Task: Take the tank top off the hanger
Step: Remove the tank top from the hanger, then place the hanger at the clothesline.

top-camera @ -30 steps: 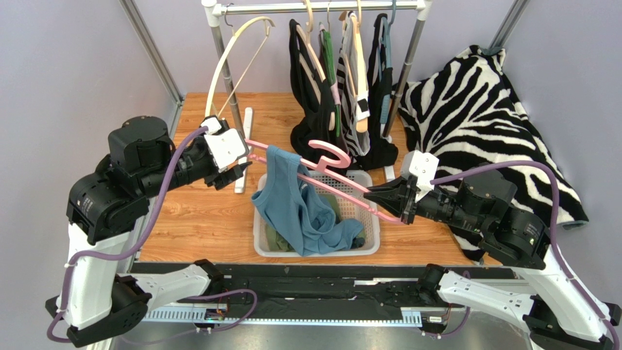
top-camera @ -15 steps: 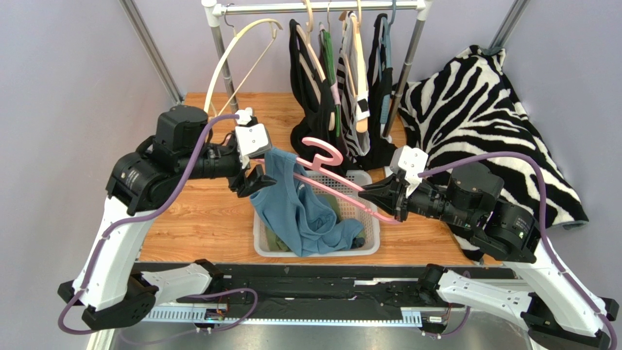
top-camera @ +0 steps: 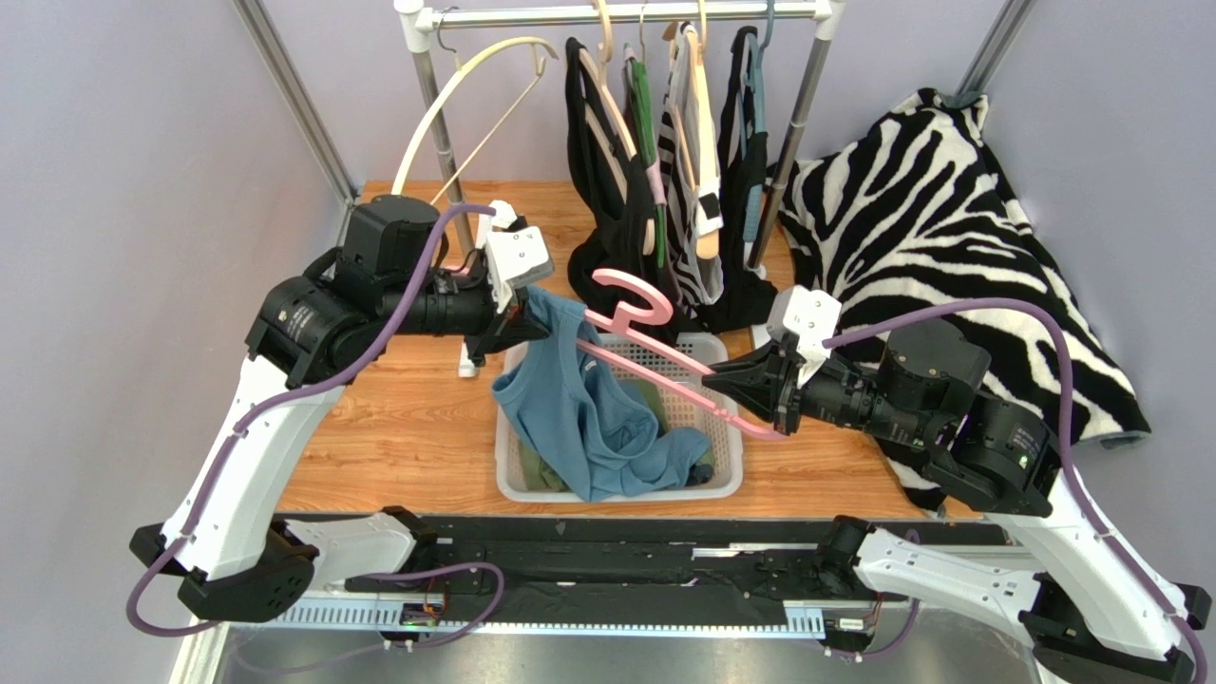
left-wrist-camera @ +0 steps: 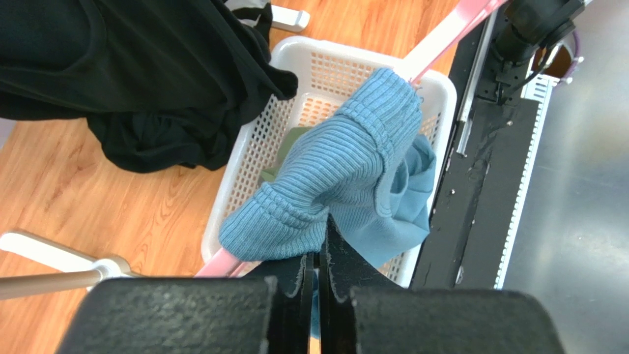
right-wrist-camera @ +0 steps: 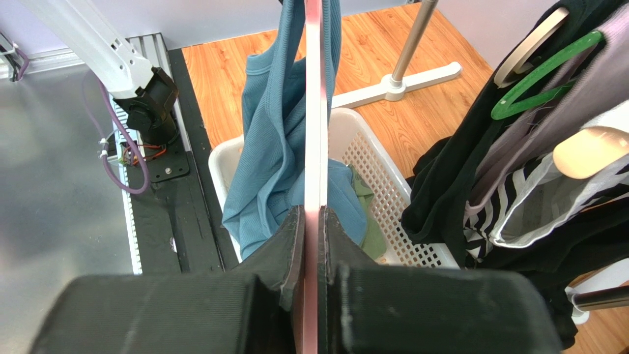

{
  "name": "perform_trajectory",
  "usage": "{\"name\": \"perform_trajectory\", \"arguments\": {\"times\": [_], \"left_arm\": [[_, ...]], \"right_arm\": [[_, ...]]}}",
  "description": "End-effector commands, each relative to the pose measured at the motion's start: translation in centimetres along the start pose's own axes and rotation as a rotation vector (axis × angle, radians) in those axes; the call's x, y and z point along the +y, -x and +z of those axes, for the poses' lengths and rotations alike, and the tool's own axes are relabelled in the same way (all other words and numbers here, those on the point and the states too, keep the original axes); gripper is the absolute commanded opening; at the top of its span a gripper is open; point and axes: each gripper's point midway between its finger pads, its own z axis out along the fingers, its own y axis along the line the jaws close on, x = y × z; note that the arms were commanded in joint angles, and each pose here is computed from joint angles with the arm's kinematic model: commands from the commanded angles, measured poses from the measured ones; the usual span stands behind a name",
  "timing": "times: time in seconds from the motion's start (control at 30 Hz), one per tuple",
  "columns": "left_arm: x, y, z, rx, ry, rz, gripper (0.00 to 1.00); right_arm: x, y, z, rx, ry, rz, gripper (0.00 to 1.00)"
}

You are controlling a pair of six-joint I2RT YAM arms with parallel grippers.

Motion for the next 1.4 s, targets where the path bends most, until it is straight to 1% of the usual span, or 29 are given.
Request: {"name": "perform_trajectory", "arguments": {"times": [0.0,0.1,0.33,0.43,0.47,0.53,0.57,0.63,0.67,0.7,0.8,0.9,0.97,1.07,1.13,1.17,1.2,1.23,1.27,1.37], "left_arm": [[0.0,2.8,-1.4,-0.089,0.015,0.009,0.00],[0.1,3.7,-2.7,-0.124,0.044,0.023,0.00],[0.7,7.9,-7.7,-0.255,0.192,0.114,0.00],[1.8,9.0,-9.0,-0.277,0.273,0.140,0.00],[2.7,9.0,-9.1,-0.271,0.317,0.127,0.00],[3.8,9.2,-9.4,-0.268,0.379,0.120,0.00],[4.2,9.2,-9.3,-0.267,0.392,0.105,0.00],[5.1,9.0,-9.0,-0.255,0.423,0.088,0.00],[5.4,8.9,-8.9,-0.252,0.433,0.075,0.00],[5.7,9.0,-8.7,-0.253,0.435,0.070,0.00],[5.6,9.2,-8.0,-0.254,0.405,0.060,0.00],[4.6,9.2,-6.8,-0.252,0.320,0.050,0.00],[3.4,9.1,-5.7,-0.253,0.227,0.040,0.00],[1.7,8.3,-3.9,-0.230,0.101,0.025,0.00],[0.4,6.9,-2.3,-0.181,0.023,0.049,0.00],[0.0,5.4,-1.1,-0.136,-0.010,0.046,0.00],[-0.6,4.5,-0.4,-0.107,-0.037,0.055,0.00],[-0.9,3.7,0.4,-0.078,-0.049,0.084,0.00],[-1.0,2.1,1.6,-0.026,-0.063,0.075,0.00],[0.0,-0.6,3.6,0.062,-0.037,0.065,0.00]], "right_arm": [[-0.2,3.5,-1.0,-0.135,-0.017,-0.025,0.00],[-0.4,2.9,-1.4,-0.124,-0.035,-0.023,0.00],[-0.2,0.3,-3.2,-0.070,-0.062,0.011,0.00],[0.0,-0.6,-5.1,-0.062,-0.091,0.037,0.00],[0.1,-1.1,-5.8,-0.048,-0.097,0.046,0.00],[0.5,-0.7,-7.9,-0.084,-0.106,0.062,0.00],[0.8,-1.2,-8.7,-0.073,-0.105,0.070,0.00],[1.3,-0.6,-10.9,-0.113,-0.105,0.080,0.00],[1.6,-1.0,-11.6,-0.104,-0.102,0.083,0.00],[1.8,-0.9,-12.6,-0.122,-0.104,0.081,0.00],[1.9,-0.3,-15.1,-0.158,-0.130,0.075,0.00],[1.6,0.7,-16.8,-0.208,-0.164,0.067,0.00],[1.0,1.5,-17.2,-0.242,-0.198,0.061,0.00],[-0.1,2.3,-16.2,-0.242,-0.242,0.058,0.00],[-0.6,3.2,-14.9,-0.236,-0.246,0.061,0.00],[-1.5,3.6,-14.6,-0.235,-0.288,0.071,0.00],[-1.7,4.1,-14.3,-0.241,-0.292,0.079,0.00],[-1.9,4.7,-13.9,-0.249,-0.298,0.083,0.00],[-2.2,5.0,-12.8,-0.229,-0.297,0.099,0.00],[-2.9,6.5,-11.3,-0.236,-0.309,0.126,0.00]]}}
